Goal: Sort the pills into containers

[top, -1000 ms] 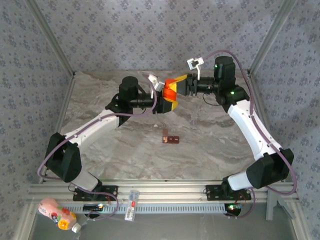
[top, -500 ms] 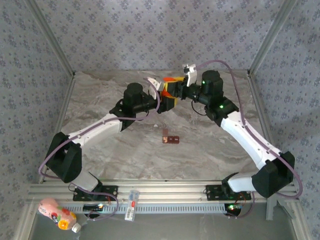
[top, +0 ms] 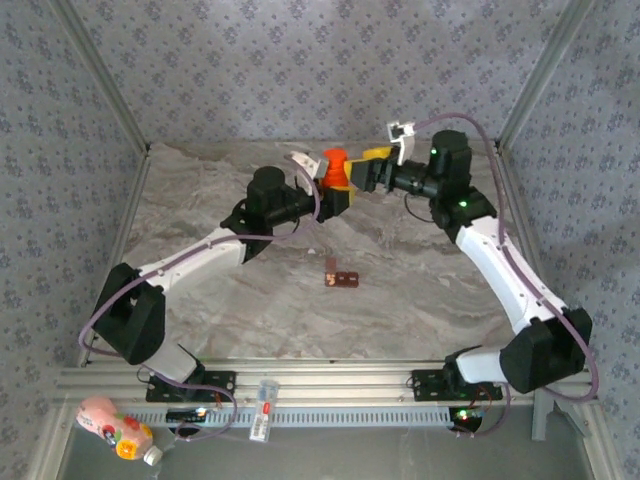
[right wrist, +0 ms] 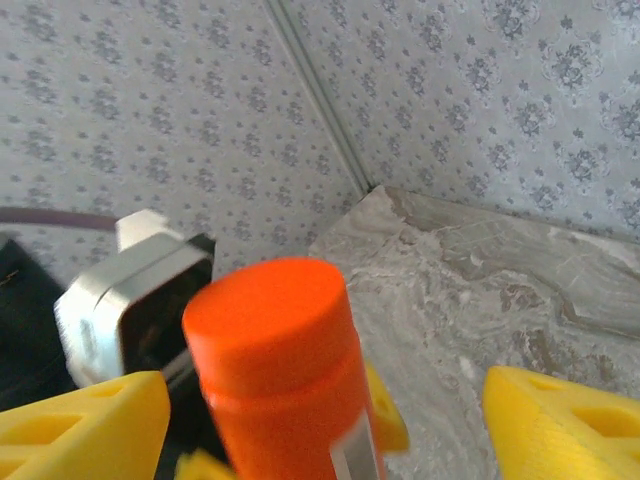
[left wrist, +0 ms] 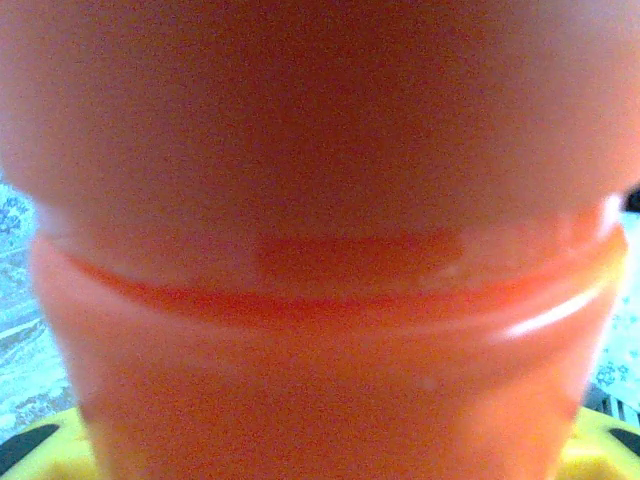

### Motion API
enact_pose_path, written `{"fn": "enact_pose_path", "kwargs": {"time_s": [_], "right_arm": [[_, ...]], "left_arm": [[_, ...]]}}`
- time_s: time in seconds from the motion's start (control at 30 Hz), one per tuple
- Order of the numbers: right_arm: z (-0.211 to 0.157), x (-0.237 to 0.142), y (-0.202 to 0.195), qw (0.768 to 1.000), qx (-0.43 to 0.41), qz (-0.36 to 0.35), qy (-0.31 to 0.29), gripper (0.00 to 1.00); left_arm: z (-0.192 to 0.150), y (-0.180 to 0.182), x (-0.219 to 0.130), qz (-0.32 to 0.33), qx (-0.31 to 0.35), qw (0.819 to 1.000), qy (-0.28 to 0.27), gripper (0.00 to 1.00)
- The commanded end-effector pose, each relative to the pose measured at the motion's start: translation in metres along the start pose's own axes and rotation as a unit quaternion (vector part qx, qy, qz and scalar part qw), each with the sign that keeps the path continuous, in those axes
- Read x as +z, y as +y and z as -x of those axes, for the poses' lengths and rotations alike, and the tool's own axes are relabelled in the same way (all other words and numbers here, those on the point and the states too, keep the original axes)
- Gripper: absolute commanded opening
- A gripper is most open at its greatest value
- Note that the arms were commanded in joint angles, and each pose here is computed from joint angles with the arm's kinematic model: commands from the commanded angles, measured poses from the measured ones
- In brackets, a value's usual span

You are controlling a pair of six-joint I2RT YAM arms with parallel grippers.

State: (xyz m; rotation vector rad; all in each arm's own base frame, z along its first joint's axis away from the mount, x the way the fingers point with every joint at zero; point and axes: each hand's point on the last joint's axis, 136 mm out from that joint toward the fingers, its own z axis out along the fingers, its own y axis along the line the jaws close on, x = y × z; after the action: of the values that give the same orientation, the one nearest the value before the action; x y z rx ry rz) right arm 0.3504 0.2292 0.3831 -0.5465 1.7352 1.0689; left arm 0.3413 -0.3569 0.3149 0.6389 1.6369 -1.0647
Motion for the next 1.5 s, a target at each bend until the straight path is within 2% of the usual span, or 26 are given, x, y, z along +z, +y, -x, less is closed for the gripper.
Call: {"fn": "enact_pose_path", "kwargs": {"time_s": [0.0, 0.3, 0.7, 0.77, 0.97, 1.07, 1.23, 1.47], "right_arm": [[0.012, -0.028, 0.053, 0.994, -0.032, 0.106, 0.022, 0.84], [0.021, -0.018, 0.062, 0.985, -0.015, 0.165, 0.051, 0.83], [0.014, -0.003, 0.07, 0.981, -0.011, 0.184, 0.068, 0.78], [0.015, -0.003, 0.071, 0.98, -0.012, 0.186, 0.068, 0.73], [0.011, 0.0, 0.073, 0.978, -0.006, 0.193, 0.075, 0.48], [0.004, 0.003, 0.075, 0.978, -0.003, 0.193, 0.082, 0.41], [-0.008, 0.01, 0.069, 0.986, -0.01, 0.15, 0.077, 0.35], [-0.021, 0.029, 0.048, 0.999, -0.012, 0.032, 0.033, 0.35]], "left_arm": [[0.044, -0.033, -0.023, -0.072, 0.053, 0.995, -0.047, 0.0], [0.033, -0.076, -0.037, -0.202, 0.071, 0.977, 0.018, 0.0], [0.025, -0.083, -0.037, -0.23, 0.063, 0.97, 0.041, 0.0], [0.026, -0.083, -0.037, -0.231, 0.064, 0.97, 0.04, 0.0], [0.026, -0.082, -0.036, -0.23, 0.064, 0.97, 0.04, 0.0], [0.027, -0.081, -0.035, -0.226, 0.064, 0.971, 0.037, 0.0], [0.032, -0.075, -0.032, -0.203, 0.065, 0.977, 0.025, 0.0], [0.044, -0.058, -0.023, -0.134, 0.064, 0.989, -0.017, 0.0]]}}
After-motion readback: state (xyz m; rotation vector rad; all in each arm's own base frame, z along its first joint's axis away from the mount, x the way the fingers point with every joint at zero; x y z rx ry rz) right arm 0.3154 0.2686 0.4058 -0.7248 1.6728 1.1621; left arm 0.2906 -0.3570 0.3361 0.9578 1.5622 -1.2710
